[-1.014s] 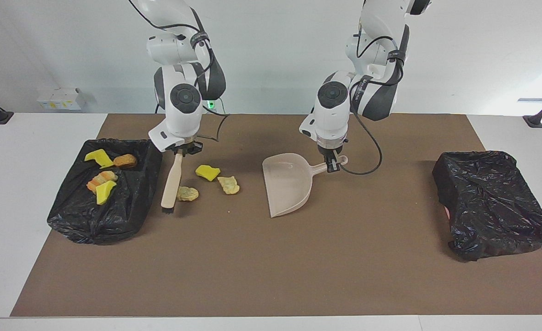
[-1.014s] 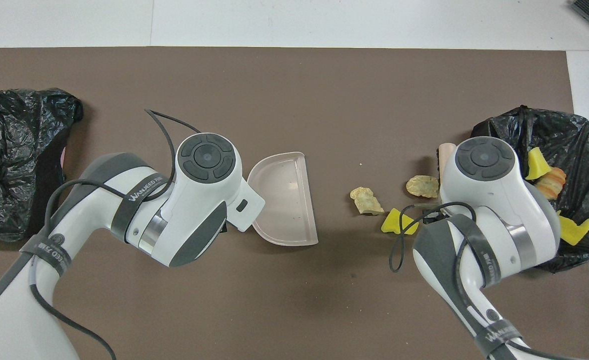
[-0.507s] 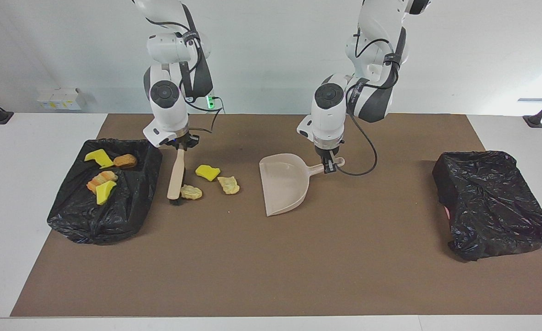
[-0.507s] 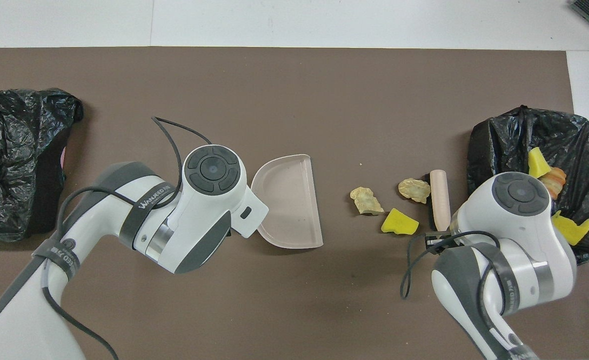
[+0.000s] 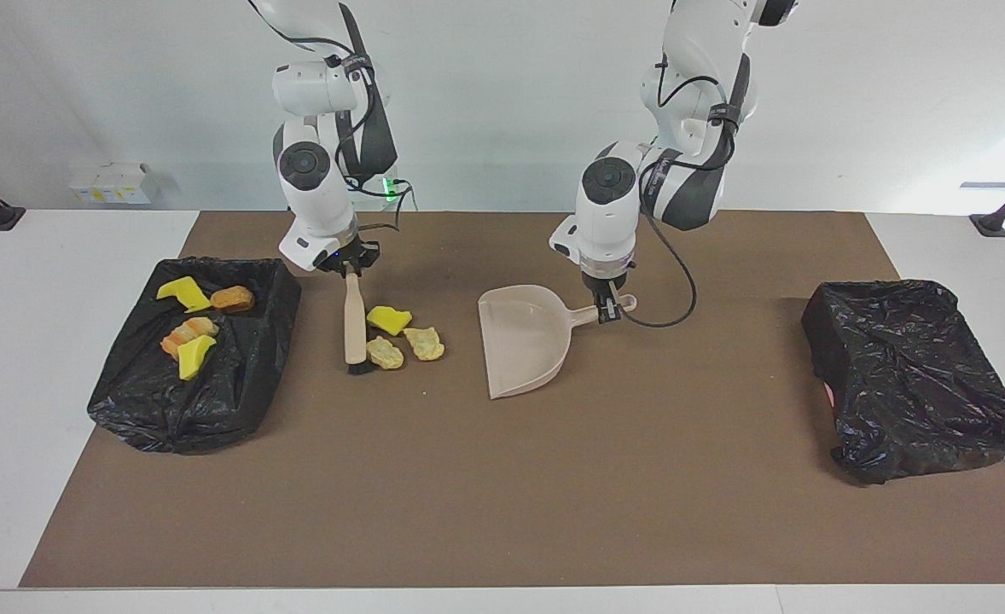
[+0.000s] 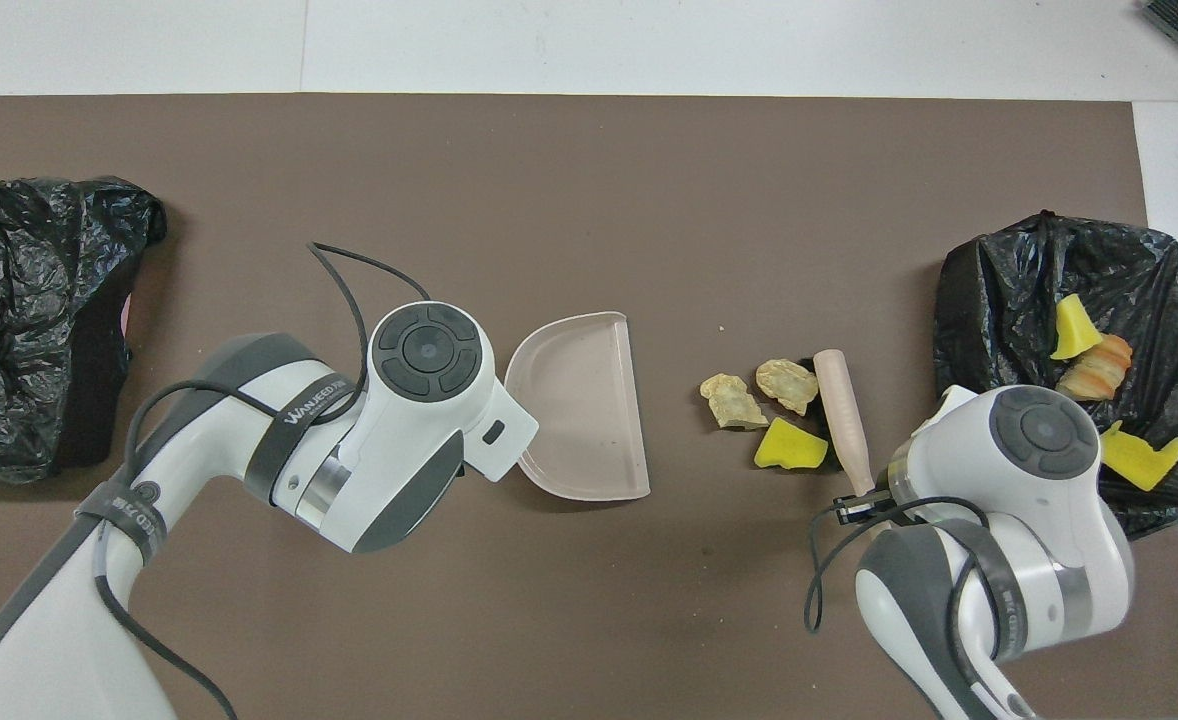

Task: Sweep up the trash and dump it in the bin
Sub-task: 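Sweep the bread and sponge pieces with the brush into the dustpan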

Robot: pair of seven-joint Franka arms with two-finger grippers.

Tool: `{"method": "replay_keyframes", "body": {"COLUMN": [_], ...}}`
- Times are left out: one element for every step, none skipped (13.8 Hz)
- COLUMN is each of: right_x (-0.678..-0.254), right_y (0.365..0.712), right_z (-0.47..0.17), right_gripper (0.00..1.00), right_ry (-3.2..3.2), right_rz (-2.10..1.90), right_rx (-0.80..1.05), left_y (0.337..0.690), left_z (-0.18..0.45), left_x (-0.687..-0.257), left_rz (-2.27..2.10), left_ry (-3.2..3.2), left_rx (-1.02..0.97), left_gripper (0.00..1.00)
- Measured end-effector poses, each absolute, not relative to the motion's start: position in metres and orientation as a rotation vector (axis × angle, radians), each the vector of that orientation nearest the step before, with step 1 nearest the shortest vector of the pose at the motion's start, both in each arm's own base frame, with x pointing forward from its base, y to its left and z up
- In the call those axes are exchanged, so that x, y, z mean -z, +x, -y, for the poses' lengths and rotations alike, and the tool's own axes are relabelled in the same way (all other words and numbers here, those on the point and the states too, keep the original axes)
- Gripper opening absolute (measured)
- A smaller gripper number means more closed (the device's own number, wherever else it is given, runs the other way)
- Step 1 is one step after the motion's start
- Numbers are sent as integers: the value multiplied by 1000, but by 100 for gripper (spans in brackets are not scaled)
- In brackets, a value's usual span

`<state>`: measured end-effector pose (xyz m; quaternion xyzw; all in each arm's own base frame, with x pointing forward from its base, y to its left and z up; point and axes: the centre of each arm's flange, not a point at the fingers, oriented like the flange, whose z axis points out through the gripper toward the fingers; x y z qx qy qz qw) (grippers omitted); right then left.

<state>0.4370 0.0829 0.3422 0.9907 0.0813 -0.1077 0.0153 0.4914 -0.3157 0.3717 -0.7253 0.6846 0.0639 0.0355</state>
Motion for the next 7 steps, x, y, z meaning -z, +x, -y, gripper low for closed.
{"method": "replay_keyframes", "body": {"right_x": [-340,-338,-335,-334,-334,-335,-335], "right_y": [436,435,434,433,432,433,434], "right_z": [-94,-109,-128,-147,-167,-185,-202], "right_gripper": [26,26,26,26,26,26,26], "right_ry": [3107,3125,3131,3131,3130,3132,3145], "right_rz": [-247,-223,-196,-170,-145,-125,-104], "right_rx": [322,302,275,258,250,249,254], "left_y": [491,491,491,491,491,491,492], "left_z": [316,316,316,316,316,316,316], "left_x": [-372,-372,-372,-372,-371,-371,-371], "left_rz": [-2104,-2105,-2105,-2105,-2105,-2105,-2104], "left_ry": [-2228,-2227,-2227,-2227,-2227,-2227,-2228], "left_rx": [-193,-191,-190,-189,-188,-186,-184], "left_gripper": [31,31,31,31,31,31,31]}}
